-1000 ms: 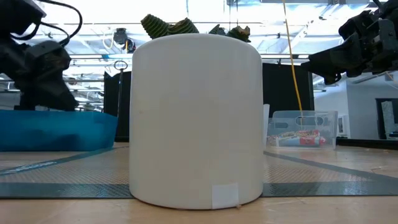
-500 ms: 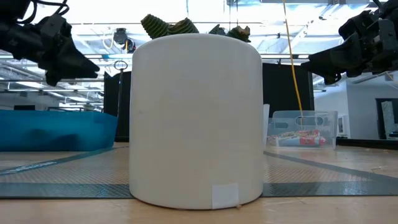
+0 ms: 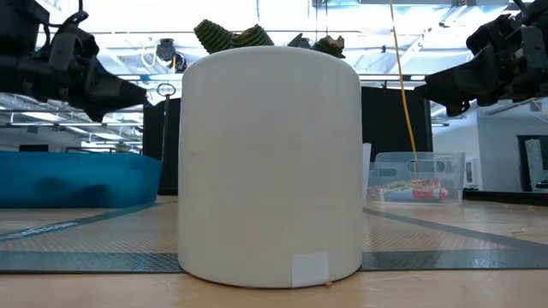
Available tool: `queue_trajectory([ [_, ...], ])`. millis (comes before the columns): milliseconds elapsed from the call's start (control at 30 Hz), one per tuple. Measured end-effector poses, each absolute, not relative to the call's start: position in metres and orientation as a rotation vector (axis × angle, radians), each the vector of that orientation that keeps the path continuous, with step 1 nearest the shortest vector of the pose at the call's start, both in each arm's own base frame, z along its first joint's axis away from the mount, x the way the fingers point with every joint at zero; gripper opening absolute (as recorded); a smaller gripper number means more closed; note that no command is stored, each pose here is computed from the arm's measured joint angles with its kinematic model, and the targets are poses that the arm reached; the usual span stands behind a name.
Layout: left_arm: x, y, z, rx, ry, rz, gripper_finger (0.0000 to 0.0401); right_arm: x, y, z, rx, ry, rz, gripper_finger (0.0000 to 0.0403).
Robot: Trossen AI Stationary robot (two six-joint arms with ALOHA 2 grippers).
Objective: Pick and place Granola Bars by type
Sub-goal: Return to Home Position
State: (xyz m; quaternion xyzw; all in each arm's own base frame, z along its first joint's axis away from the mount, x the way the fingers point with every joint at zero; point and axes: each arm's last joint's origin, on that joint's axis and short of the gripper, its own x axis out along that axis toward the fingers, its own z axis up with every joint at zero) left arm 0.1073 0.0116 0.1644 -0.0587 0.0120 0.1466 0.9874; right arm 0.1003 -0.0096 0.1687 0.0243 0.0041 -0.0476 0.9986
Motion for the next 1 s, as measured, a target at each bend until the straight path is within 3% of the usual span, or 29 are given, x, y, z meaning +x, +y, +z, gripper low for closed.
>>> queue_trajectory([
  [1000,0.1006,0.0101,0.1648,-0.001,0.143,0.174,0.0127,0.1003,-0.0096,0.1687,0.049,0.008,-0.095,0.0176],
])
